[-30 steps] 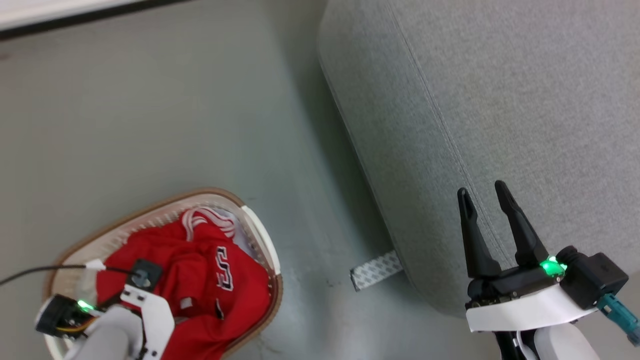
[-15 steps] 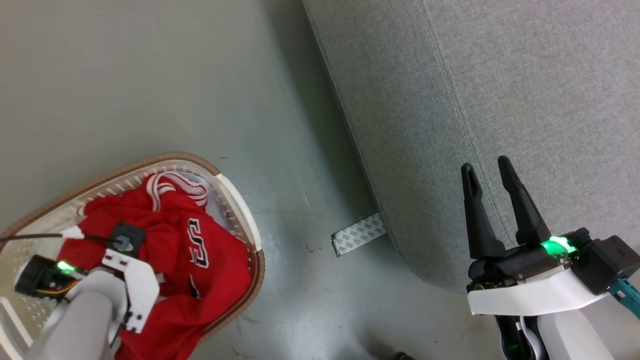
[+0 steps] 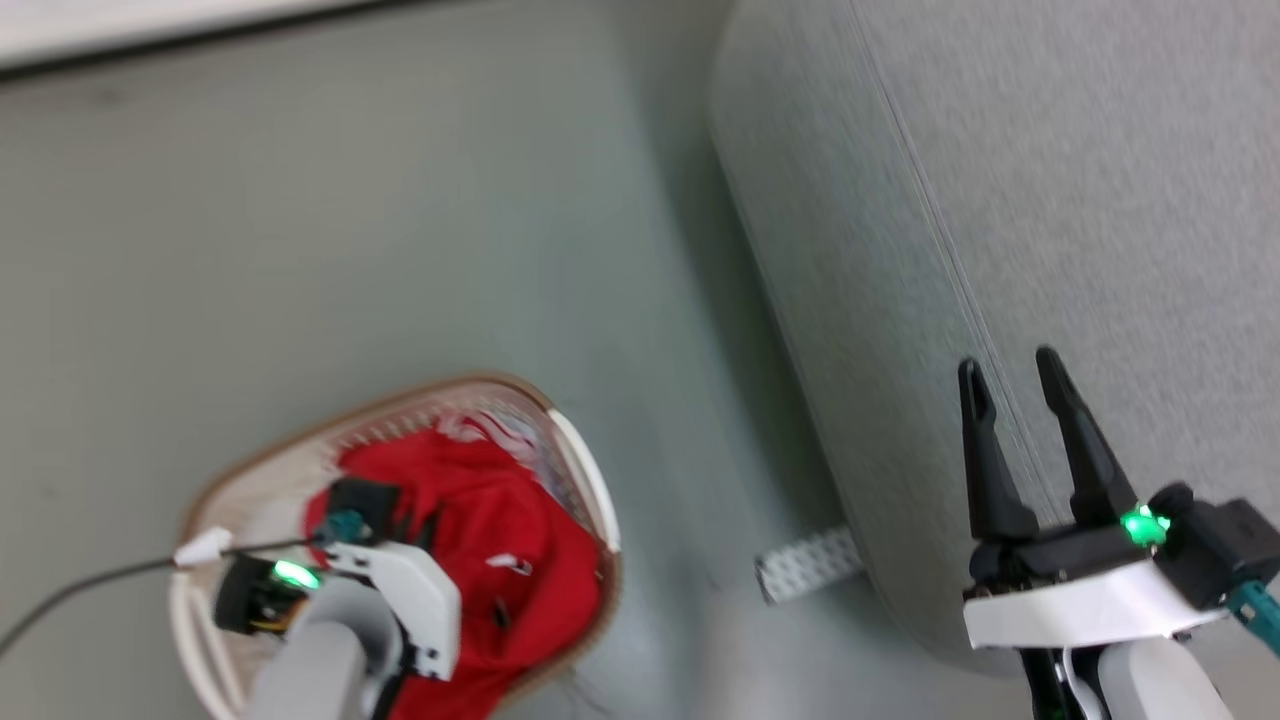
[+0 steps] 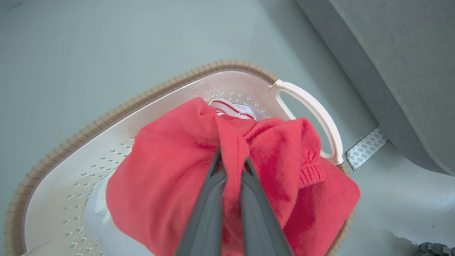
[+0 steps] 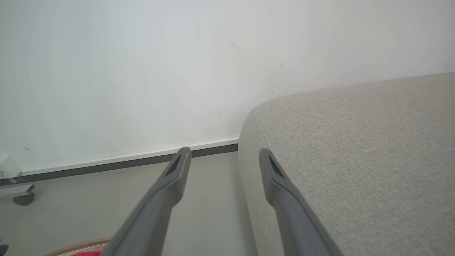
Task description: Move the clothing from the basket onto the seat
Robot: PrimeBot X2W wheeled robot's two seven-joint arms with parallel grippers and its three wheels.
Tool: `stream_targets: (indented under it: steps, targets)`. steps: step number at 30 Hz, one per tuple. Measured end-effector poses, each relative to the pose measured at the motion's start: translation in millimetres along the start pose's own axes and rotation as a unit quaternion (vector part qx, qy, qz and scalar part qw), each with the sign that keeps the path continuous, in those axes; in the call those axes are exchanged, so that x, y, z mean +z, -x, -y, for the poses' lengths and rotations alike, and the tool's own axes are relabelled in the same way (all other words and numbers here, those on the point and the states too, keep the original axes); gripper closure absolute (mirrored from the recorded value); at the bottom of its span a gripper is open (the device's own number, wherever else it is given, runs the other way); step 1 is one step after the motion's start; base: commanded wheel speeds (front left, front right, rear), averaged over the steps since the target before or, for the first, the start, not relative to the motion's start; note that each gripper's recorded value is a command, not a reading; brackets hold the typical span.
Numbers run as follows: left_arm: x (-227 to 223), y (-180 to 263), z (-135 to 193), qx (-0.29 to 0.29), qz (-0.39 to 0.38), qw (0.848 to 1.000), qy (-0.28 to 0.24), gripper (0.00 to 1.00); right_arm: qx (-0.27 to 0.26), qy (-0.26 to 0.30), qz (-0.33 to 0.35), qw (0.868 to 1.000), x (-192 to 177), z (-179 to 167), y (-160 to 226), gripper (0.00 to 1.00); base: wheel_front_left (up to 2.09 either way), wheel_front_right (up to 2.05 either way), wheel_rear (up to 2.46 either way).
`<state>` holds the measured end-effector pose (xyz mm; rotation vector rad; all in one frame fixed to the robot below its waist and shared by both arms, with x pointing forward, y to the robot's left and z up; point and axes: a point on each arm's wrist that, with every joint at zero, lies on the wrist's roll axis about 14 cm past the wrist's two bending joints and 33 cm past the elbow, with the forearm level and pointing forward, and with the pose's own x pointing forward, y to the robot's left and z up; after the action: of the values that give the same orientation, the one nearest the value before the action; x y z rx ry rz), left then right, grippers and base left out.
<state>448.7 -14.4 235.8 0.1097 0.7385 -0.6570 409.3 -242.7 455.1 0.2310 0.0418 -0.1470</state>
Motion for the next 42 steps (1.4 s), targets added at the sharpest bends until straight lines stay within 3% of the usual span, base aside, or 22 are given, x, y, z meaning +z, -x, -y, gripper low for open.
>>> stream_targets:
  steps: [10,21,29,35,42]
  targets:
    - [84.0,81.4,6.2,0.035,0.148,0.988,0.022,1.00,0.043,-0.009,0.033,0.998,23.6,-30.1,32.2,0.00,0.00,0.00,0.00]
    - [188.2,187.8,19.7,0.055,0.314,0.948,-0.013,1.00,0.097,-0.013,0.082,0.992,54.0,-63.5,58.1,0.00,0.00,0.00,0.00]
    - [227.8,249.9,35.9,0.059,0.379,0.923,-0.042,1.00,0.140,0.013,0.123,0.982,79.5,-89.8,70.3,0.00,0.00,0.00,0.00]
    - [230.4,267.4,51.9,0.049,0.386,0.920,-0.050,1.00,0.222,0.043,0.145,0.963,93.6,-130.7,83.9,0.00,0.00,0.00,0.00]
    - [225.4,268.1,62.3,0.039,0.380,0.923,-0.054,1.00,0.349,0.091,0.137,0.922,98.1,-183.7,94.6,0.00,0.00,0.00,0.00]
